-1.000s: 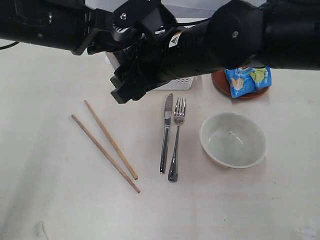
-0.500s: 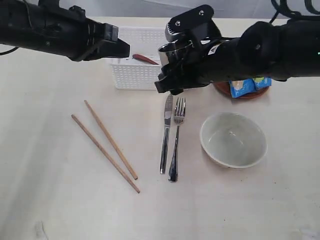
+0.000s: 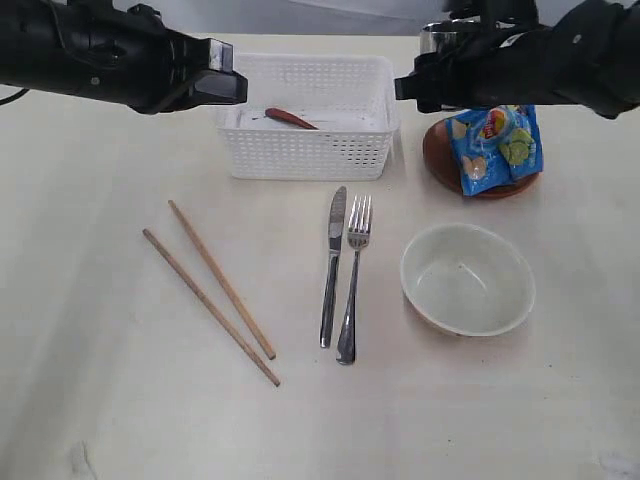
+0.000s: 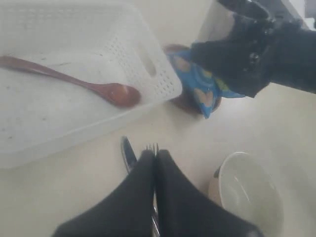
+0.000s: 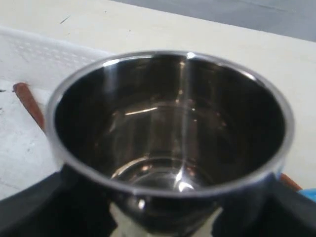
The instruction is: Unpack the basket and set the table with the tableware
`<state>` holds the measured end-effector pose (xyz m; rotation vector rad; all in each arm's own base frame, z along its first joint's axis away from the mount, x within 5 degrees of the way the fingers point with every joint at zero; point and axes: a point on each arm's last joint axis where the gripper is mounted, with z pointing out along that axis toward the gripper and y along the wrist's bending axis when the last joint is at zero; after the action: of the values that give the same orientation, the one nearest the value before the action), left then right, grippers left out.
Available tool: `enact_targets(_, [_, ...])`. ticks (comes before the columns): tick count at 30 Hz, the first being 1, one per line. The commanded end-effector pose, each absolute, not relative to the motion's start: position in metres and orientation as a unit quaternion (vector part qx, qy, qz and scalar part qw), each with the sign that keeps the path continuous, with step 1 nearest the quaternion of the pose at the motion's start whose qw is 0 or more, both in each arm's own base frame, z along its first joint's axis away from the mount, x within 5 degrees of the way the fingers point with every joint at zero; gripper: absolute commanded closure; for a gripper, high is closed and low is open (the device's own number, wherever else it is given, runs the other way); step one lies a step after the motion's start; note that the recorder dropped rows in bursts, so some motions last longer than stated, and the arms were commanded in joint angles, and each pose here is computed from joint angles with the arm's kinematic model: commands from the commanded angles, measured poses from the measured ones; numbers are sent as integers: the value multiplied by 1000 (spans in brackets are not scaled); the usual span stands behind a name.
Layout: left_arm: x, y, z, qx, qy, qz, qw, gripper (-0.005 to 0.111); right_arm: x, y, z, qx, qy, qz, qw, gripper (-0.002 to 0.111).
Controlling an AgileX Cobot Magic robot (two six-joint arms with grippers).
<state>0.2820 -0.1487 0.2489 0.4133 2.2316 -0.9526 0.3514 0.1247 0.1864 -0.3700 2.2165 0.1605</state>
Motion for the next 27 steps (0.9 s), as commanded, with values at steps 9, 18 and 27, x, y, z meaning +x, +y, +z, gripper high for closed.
enact_targets(9, [284,-149,249,152,855,-358,344,107,394,167,160,-177,909,117,359,109])
enact_targets(18, [284,-149,249,156,854,-356,345,107,385,223,154,-229,889,133,374,109])
enact_targets(27, [284,-149,248,157,854,-355,345,107,377,209,157,-234,880,107,399,109])
